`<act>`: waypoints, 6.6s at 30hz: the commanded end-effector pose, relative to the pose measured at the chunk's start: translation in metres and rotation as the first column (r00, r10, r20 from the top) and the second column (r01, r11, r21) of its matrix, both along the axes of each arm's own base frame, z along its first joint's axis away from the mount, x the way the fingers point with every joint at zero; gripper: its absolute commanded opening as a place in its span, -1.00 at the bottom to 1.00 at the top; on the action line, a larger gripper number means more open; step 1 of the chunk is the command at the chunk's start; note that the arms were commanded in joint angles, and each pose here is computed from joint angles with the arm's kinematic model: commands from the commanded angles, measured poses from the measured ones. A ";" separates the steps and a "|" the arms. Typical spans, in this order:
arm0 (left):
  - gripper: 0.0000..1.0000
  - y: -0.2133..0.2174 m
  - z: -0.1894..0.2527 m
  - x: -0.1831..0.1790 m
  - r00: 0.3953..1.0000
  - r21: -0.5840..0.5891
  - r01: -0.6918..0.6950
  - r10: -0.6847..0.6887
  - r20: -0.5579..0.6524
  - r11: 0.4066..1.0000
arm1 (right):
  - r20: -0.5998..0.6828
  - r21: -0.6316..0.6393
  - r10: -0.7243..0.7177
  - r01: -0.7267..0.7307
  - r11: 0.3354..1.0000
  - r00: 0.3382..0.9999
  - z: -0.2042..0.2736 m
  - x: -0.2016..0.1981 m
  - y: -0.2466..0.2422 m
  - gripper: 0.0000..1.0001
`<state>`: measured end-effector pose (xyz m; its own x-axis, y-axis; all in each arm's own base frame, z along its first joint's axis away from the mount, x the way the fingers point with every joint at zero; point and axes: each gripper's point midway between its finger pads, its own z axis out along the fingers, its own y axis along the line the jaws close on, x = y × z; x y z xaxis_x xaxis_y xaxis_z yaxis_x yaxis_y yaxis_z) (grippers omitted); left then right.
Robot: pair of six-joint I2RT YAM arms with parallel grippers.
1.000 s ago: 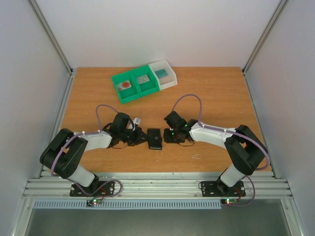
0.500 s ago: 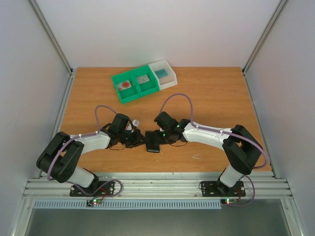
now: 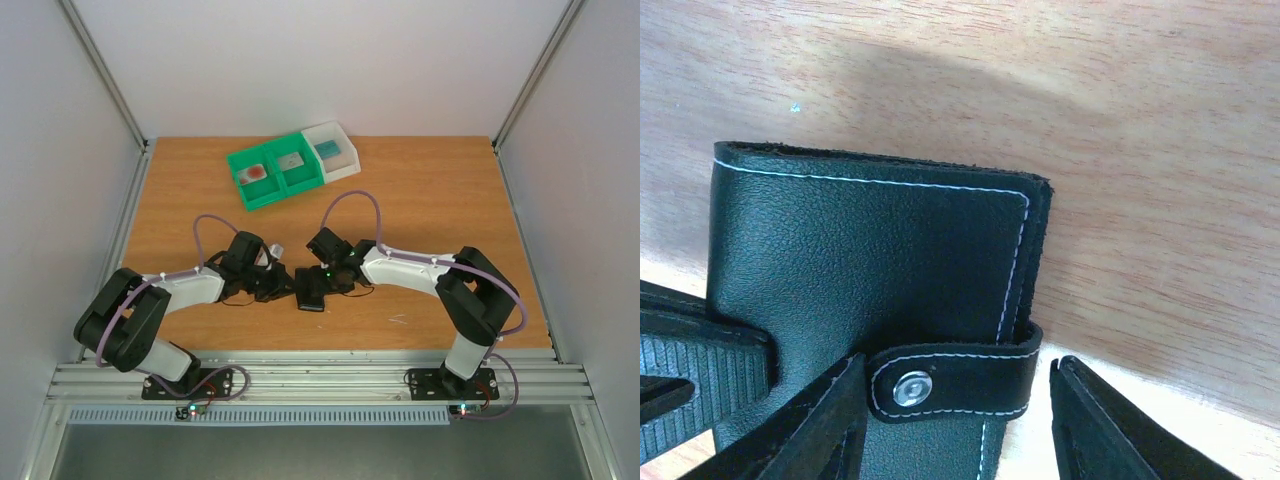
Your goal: Take the credit cards out of the card holder
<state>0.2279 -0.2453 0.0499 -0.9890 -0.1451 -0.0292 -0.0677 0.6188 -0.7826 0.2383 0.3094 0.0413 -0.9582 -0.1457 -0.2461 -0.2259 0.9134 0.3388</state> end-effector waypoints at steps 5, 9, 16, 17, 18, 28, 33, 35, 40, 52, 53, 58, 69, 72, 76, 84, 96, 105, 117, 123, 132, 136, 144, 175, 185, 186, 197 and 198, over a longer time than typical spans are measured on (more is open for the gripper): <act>-0.99 -0.004 0.010 0.003 0.999 -0.018 0.019 -0.018 0.039 1.000 | 0.072 -0.258 -0.050 0.067 0.964 0.996 -0.010 0.008 -0.048 -0.19; -0.99 -0.004 0.010 0.003 0.999 -0.015 0.019 -0.018 0.037 1.000 | 0.101 -0.293 -0.059 0.086 0.952 0.993 -0.006 0.010 -0.058 -0.30; -0.99 -0.003 0.008 0.002 0.999 -0.010 0.018 -0.018 0.037 1.000 | 0.104 -0.277 -0.058 0.085 0.957 0.993 -0.004 0.009 -0.057 -0.45; -0.99 -0.003 0.008 0.002 0.999 -0.008 0.018 -0.017 0.035 1.000 | 0.104 -0.274 -0.060 0.087 0.958 0.993 -0.004 0.008 -0.057 -0.49; -0.99 -0.003 0.008 0.001 0.999 -0.008 0.018 -0.017 0.035 1.000 | 0.103 -0.274 -0.061 0.087 0.958 0.993 -0.004 0.008 -0.057 -0.52; -0.99 -0.001 0.005 0.000 0.999 -0.005 0.017 -0.016 0.033 1.000 | 0.099 -0.207 -0.045 0.065 0.976 0.994 -0.001 0.005 -0.048 -0.96; -0.99 -0.001 0.005 -0.001 0.999 -0.005 0.017 -0.017 0.032 1.000 | 0.119 -0.252 -0.049 0.078 0.965 0.992 0.001 0.007 -0.057 -0.97; -0.99 0.000 0.004 0.000 0.999 0.000 0.015 -0.015 0.033 1.000 | 0.125 -0.252 -0.052 0.082 0.964 0.991 0.003 0.007 -0.059 -0.98; -0.87 0.000 -0.001 0.001 1.000 0.013 0.012 -0.013 0.024 1.000 | 0.144 -0.212 -0.056 0.086 0.973 0.988 0.014 0.007 -0.056 -0.98; 0.33 0.019 0.014 0.004 0.998 0.148 -0.009 -0.002 0.071 0.989 | 0.175 -0.037 -0.028 0.035 0.999 0.984 0.055 0.002 -0.036 -0.97; 0.39 0.020 0.019 0.004 0.997 0.155 -0.011 -0.002 0.083 0.988 | 0.175 -0.005 -0.026 0.027 1.000 0.984 0.060 0.001 -0.032 -0.98; 0.50 0.028 0.028 0.002 0.993 0.178 -0.028 0.008 0.116 0.984 | 0.140 0.194 0.028 -0.055 0.979 0.990 0.084 -0.009 0.003 -0.98; 0.52 0.033 0.034 -0.008 0.991 0.165 -0.033 0.010 0.137 0.986 | 0.083 0.351 0.042 -0.069 0.934 0.996 0.096 -0.011 0.032 -0.98; 0.52 0.034 0.033 -0.009 0.990 0.165 -0.033 0.009 0.140 0.986 | 0.042 0.392 0.029 -0.043 0.919 0.999 0.092 -0.010 0.035 -0.98; 0.53 0.034 0.035 -0.010 0.989 0.155 -0.029 0.006 0.148 0.988 | 0.019 0.448 0.019 -0.025 0.894 1.000 0.097 -0.009 0.038 -0.98; 0.52 0.038 0.031 -0.010 0.989 0.193 -0.026 -0.003 0.151 0.981 | 0.000 0.474 -0.017 0.015 0.880 1.000 0.099 -0.006 0.028 -0.97; 0.47 0.029 0.030 -0.011 0.990 0.138 -0.002 -0.017 0.137 0.990 | -0.008 0.561 -0.001 0.006 0.828 1.000 0.122 -0.011 0.034 -0.98; 0.32 0.031 0.014 -0.011 0.994 0.169 0.000 -0.019 0.110 0.986 | -0.025 0.502 -0.057 0.062 0.863 0.998 0.102 -0.008 0.013 -0.98; 0.25 0.038 0.007 -0.012 0.994 0.218 -0.003 -0.020 0.103 0.976 | 0.013 0.109 -0.234 0.231 0.967 0.972 0.030 -0.005 -0.082 -0.98; 0.12 0.039 0.001 -0.011 0.995 0.234 -0.005 -0.018 0.096 0.972 | 0.004 -0.026 -0.282 0.282 0.959 0.959 -0.004 -0.016 -0.111 -0.98; -0.03 0.034 -0.007 -0.009 0.997 0.216 0.005 -0.023 0.078 0.976 | -0.012 -0.002 -0.257 0.257 0.967 0.966 0.004 -0.020 -0.105 -0.69; -0.03 0.031 -0.007 -0.009 0.997 0.196 0.009 -0.024 0.072 0.981 | 0.015 0.039 -0.241 0.240 0.970 0.971 0.034 -0.020 -0.099 -0.57; -0.04 0.020 -0.001 -0.009 0.998 0.118 0.011 -0.018 0.065 0.993 | 0.041 0.146 -0.128 0.120 0.982 0.991 0.070 -0.027 -0.049 -0.42; 0.07 0.017 0.011 -0.007 0.997 0.091 0.003 -0.010 0.071 0.996 | 0.015 -0.090 -0.152 0.153 0.984 0.988 -0.050 -0.010 -0.073 -0.68; 0.03 0.027 0.009 -0.004 0.997 0.146 -0.019 0.007 0.080 0.989 | 0.017 -0.023 -0.120 0.121 0.992 0.993 -0.011 -0.012 -0.049 -0.55; 0.03 0.028 0.007 -0.004 0.997 0.146 -0.022 0.012 0.073 0.989 | 0.016 -0.011 -0.108 0.108 0.994 0.994 -0.006 -0.013 -0.042 -0.54; 0.04 0.059 -0.014 -0.006 0.990 0.052 -0.137 0.139 -0.026 0.989 | 0.023 -0.075 -0.060 0.061 0.995 0.998 0.010 -0.011 -0.001 -0.12; 0.04 0.061 -0.015 -0.006 0.989 0.053 -0.142 0.144 -0.028 0.988 | 0.016 -0.085 -0.059 0.060 0.995 0.998 0.009 -0.012 0.001 -0.09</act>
<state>0.2194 -0.1855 0.0302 -0.9631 -0.2691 -0.0084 -0.1854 0.6856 -0.7040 0.2302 0.3186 0.0596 -0.9549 -0.0968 -0.2809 -0.1961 0.9156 0.3511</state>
